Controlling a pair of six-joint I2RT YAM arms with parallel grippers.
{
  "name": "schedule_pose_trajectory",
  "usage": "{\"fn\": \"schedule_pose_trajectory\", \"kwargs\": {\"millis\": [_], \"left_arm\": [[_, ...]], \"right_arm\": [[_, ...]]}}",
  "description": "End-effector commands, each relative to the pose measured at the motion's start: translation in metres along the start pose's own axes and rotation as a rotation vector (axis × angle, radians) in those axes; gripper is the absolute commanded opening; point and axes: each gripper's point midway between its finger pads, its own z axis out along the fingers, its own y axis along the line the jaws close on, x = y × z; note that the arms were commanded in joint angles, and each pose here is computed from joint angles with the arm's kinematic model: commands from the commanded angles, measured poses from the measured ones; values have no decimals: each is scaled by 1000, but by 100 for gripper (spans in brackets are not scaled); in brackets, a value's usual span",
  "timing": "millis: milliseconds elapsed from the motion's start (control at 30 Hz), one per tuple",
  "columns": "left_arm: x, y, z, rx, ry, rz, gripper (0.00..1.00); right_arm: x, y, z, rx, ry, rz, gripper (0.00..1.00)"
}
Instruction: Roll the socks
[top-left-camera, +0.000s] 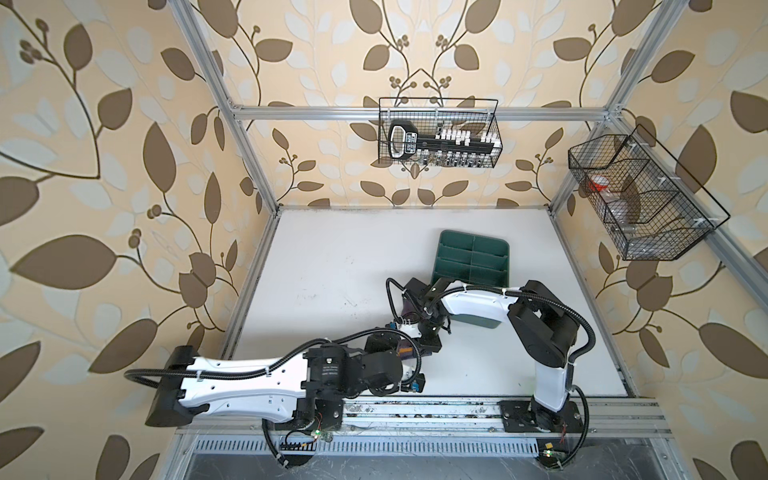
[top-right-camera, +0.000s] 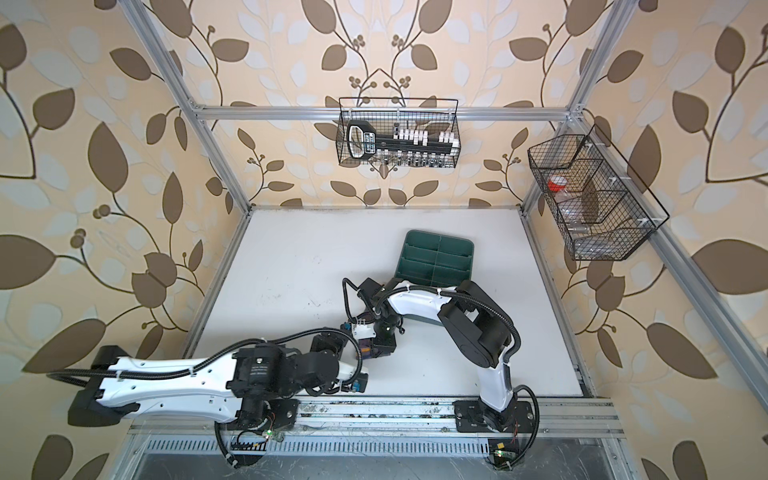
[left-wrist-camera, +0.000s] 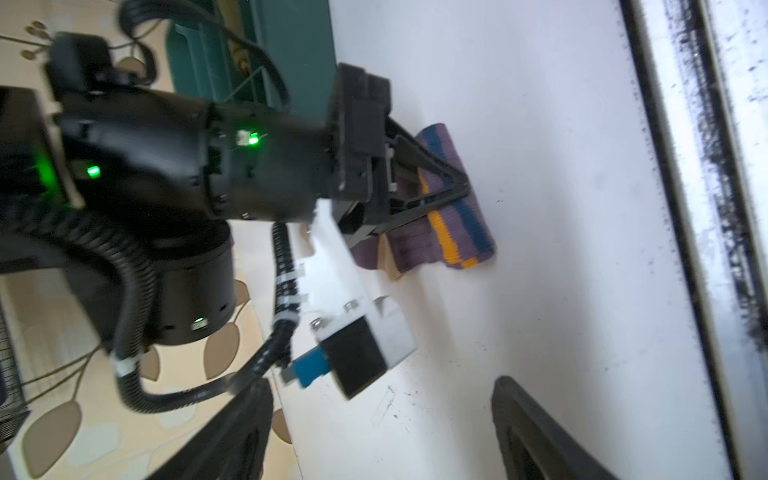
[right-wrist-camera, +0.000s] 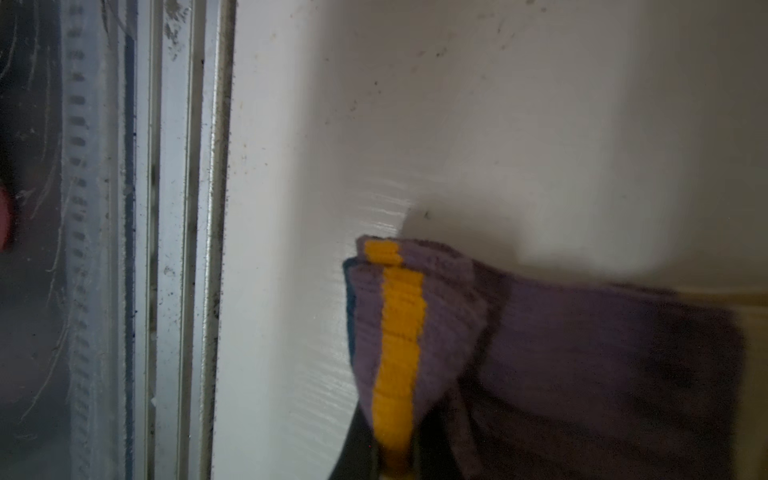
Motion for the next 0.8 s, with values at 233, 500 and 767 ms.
{"fn": "schedule_pose_trajectory", "kwargs": {"millis": [233,500,767], "left_arm": [[-21,-30,55,101,163,-140,71],[-19,-35,78,148,119,-282,47],[-20,-46,75,352,-29,-436,55]], "right_arm": [[20,-5,9,-21,86,6,0],[19,0,6,-37,72,-8,0],[16,-1,0,-24,45,-11,0]]}}
